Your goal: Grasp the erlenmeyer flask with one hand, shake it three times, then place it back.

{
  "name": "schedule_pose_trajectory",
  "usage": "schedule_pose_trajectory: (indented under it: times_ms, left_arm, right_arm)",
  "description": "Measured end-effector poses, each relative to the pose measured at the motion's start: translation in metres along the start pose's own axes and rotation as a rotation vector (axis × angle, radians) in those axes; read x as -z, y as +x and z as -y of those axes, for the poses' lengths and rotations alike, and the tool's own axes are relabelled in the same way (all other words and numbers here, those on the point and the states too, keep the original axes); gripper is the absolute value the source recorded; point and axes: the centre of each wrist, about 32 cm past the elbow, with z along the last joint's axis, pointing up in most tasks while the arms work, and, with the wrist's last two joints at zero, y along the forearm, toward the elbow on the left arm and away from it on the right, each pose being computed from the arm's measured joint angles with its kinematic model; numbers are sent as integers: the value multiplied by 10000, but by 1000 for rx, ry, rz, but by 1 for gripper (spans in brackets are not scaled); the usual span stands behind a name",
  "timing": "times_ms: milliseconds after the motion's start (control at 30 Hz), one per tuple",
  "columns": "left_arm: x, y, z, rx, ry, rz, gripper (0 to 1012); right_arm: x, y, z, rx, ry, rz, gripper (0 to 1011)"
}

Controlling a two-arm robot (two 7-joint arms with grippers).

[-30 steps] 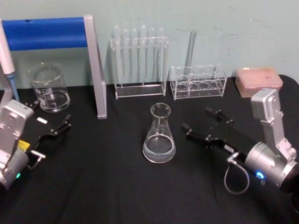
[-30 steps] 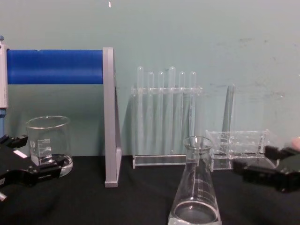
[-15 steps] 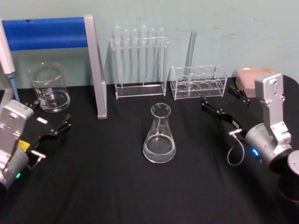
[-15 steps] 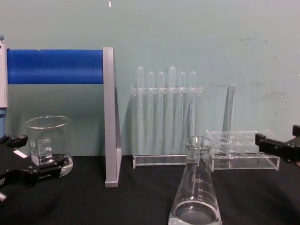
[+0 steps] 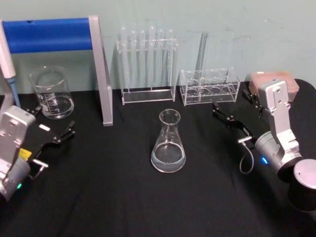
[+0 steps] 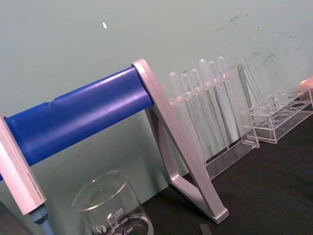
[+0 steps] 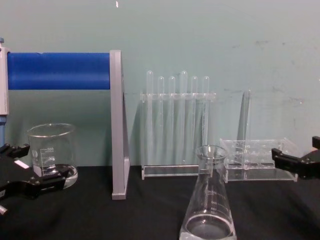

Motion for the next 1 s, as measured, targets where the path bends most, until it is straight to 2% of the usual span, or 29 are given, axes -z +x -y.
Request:
schedule_pose_trajectory:
  times_ms: [1000]
  left_arm:
    - [0, 0, 0, 0, 0, 0, 1001]
  right_arm:
    - [-8, 1, 4, -2, 2, -2, 1000]
